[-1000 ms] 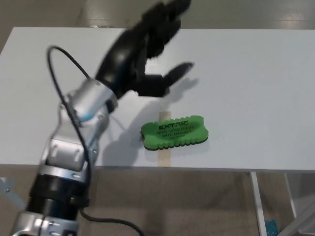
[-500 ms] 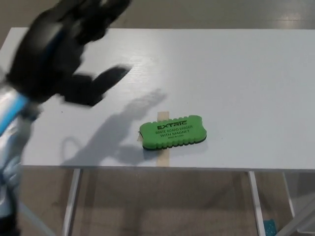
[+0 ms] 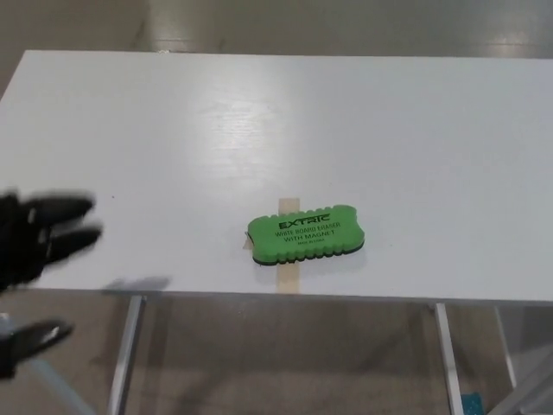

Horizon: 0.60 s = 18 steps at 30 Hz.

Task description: Use the left hand to press on the green eraser and wipe the desk from center to the left and then back to center.

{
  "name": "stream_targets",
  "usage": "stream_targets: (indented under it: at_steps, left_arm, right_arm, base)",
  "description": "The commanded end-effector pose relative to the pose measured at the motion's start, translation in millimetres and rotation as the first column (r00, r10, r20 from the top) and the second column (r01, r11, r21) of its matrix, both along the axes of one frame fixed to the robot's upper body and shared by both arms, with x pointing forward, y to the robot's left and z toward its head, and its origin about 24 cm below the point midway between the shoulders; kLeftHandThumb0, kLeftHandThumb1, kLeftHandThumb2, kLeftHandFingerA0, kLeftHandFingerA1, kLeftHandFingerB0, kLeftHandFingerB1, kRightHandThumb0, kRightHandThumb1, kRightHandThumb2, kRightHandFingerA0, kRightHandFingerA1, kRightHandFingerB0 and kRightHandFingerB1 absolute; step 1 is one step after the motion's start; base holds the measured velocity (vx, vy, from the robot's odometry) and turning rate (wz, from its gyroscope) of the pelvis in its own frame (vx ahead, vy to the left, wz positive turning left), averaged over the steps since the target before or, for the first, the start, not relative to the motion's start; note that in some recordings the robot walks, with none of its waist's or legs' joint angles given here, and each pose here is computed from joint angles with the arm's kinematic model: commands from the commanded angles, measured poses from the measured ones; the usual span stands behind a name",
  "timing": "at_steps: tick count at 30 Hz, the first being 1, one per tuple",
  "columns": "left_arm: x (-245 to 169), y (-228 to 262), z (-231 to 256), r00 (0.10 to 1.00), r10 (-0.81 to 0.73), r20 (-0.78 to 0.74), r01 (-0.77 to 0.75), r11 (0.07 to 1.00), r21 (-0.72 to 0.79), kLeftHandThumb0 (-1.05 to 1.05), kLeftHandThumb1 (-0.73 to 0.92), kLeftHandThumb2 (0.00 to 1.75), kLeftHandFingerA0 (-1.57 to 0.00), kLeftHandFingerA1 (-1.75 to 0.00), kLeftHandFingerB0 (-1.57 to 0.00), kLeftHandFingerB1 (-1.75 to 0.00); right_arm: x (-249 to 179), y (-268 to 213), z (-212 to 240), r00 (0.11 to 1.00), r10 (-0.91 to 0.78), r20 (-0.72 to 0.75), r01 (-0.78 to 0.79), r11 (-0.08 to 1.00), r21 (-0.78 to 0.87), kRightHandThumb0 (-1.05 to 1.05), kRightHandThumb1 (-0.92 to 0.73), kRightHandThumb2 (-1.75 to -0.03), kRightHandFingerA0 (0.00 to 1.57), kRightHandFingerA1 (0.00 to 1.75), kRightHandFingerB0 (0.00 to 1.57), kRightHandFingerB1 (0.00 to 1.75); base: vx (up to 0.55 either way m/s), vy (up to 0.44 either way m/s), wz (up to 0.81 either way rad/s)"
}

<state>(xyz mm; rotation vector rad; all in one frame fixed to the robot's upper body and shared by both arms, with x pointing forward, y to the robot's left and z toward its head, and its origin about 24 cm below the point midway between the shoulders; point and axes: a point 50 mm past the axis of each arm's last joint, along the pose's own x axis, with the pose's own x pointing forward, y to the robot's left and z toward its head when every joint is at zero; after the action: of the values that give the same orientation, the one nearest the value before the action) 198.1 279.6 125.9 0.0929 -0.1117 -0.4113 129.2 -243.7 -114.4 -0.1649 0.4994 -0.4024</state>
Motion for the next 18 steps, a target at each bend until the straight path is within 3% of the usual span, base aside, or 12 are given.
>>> stream_targets:
  at_steps: [1,5,6,10,11,12,13,18]
  left_arm:
    - [-80,48,-72,0.826,-0.345,-0.446,0.292,0.938,-0.184,-0.35,0.49,0.55,-0.48,-0.45,-0.55,-0.37]
    - [-88,59,-102,0.781,-0.207,-0.59,0.223,0.974,-0.046,-0.35,0.48,0.55,-0.48,-0.44,-0.51,-0.36]
    - [-95,62,-131,0.75,-0.039,-0.66,0.104,0.993,0.06,-0.39,0.48,0.55,-0.46,-0.43,-0.42,-0.33]
    - [-98,60,-154,0.737,0.094,-0.67,-0.017,0.992,0.121,-0.46,0.48,0.54,-0.48,-0.42,-0.4,-0.32]
    - [-104,56,-174,0.719,0.228,-0.657,-0.13,0.972,0.196,-0.52,0.4,0.7,-0.5,-0.51,-0.39,-0.43]
    - [-109,53,-186,0.691,0.305,-0.655,-0.198,0.952,0.235,-0.47,0.48,0.55,-0.58,-0.44,-0.46,-0.35]
    - [-112,50,-194,0.67,0.352,-0.653,-0.238,0.936,0.26,-0.47,0.48,0.55,-0.58,-0.44,-0.46,-0.35]
    - [-122,46,-219,0.538,0.457,-0.708,-0.444,0.868,0.223,-0.48,0.5,0.56,-0.6,-0.44,-0.48,-0.35]
  right_arm:
    - [-17,-9,3,1.0,0.003,0.015,-0.002,0.997,-0.076,-0.46,-0.8,-0.65,0.7,0.41,0.46,0.35]
    - [-22,-8,3,1.0,0.011,0.007,-0.01,0.995,-0.102,-0.46,-0.8,-0.65,0.72,0.42,0.47,0.35]
    - [-23,-9,3,1.0,-0.001,0.001,0.001,0.995,-0.103,-0.46,-0.8,-0.65,0.72,0.42,0.48,0.35]
    - [-23,-9,2,1.0,-0.016,0.002,0.016,0.996,-0.093,-0.46,-0.8,-0.65,0.72,0.42,0.48,0.35]
    - [-27,-4,0,1.0,-0.015,-0.005,0.015,0.996,-0.086,-0.45,-0.8,-0.65,0.72,0.42,0.48,0.35]
    - [-29,0,-2,1.0,-0.001,-0.019,0.0,0.997,-0.075,-0.45,-0.8,-0.66,0.72,0.42,0.48,0.35]
    - [-31,2,-4,1.0,0.009,-0.029,-0.011,0.998,-0.066,-0.45,-0.8,-0.66,0.72,0.42,0.48,0.35]
    - [-30,0,-6,0.997,0.051,-0.065,-0.054,0.998,-0.045,-0.45,-0.81,-0.66,0.68,0.41,0.45,0.34]
  base:
    - [0.0,0.0,0.0]
    - [0.0,0.0,0.0]
    - [0.0,0.0,0.0]
    - [0.0,0.0,0.0]
    - [0.0,0.0,0.0]
    - [0.0,0.0,0.0]
    - [0.0,0.0,0.0]
    - [0.0,0.0,0.0]
